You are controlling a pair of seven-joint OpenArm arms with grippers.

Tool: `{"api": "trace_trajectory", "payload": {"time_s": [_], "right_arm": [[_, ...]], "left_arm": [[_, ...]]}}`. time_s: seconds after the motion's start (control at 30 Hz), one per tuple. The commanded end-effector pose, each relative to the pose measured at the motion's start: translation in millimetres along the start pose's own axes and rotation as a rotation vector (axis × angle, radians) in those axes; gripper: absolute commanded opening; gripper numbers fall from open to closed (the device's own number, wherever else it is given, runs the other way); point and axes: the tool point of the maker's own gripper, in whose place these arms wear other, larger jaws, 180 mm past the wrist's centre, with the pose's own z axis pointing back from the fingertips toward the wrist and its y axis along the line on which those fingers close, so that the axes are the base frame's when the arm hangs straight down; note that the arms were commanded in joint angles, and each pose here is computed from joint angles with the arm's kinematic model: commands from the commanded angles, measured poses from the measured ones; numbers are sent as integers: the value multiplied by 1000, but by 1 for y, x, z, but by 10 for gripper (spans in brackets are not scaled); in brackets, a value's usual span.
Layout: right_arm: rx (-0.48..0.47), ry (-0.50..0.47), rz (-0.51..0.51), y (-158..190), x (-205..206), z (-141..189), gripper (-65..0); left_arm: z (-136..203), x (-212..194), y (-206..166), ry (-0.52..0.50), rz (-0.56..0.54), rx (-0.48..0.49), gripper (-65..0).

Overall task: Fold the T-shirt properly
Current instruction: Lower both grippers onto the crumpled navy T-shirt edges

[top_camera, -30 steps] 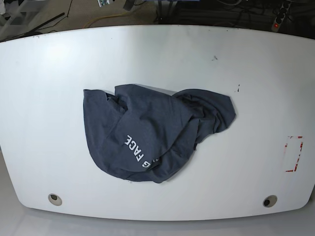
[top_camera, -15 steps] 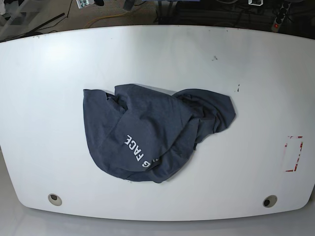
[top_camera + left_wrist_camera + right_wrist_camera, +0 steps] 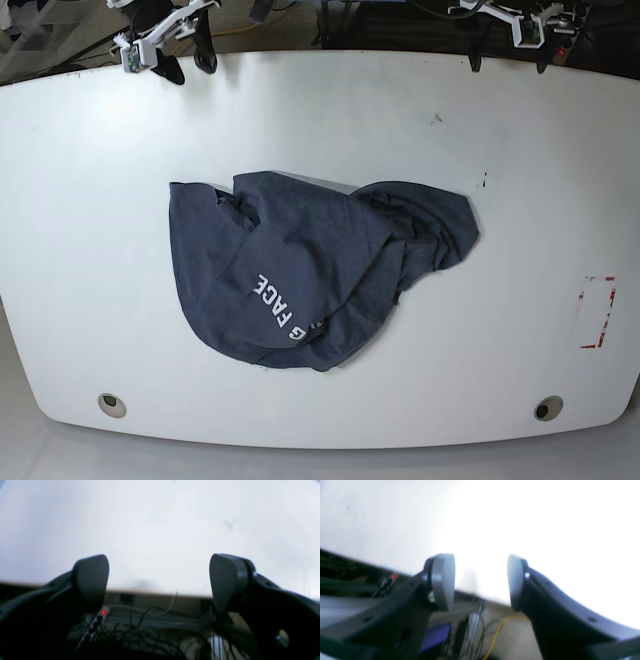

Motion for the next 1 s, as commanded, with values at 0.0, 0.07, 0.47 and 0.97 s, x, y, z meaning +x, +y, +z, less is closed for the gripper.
{"api": "trace_trajectory", "payload": {"time_s": [0.0,0.07,0.47,0.97], "right_arm": [[19,-26,31,2,16,-3,-331],[16,-19,46,-1,21,-10,-331],[-9,32,85,-14,32,-29,-335],[-54,-80,11,-13,55,-40,-336]], "left_arm": [[-9,19,-2,-71,-1,0,-51],[-18,29,-2,-106,2,2,-51],[-101,83,-6,-102,-12,-18,-50],[-187,115,-35,-23,-28,-137,-46]]}}
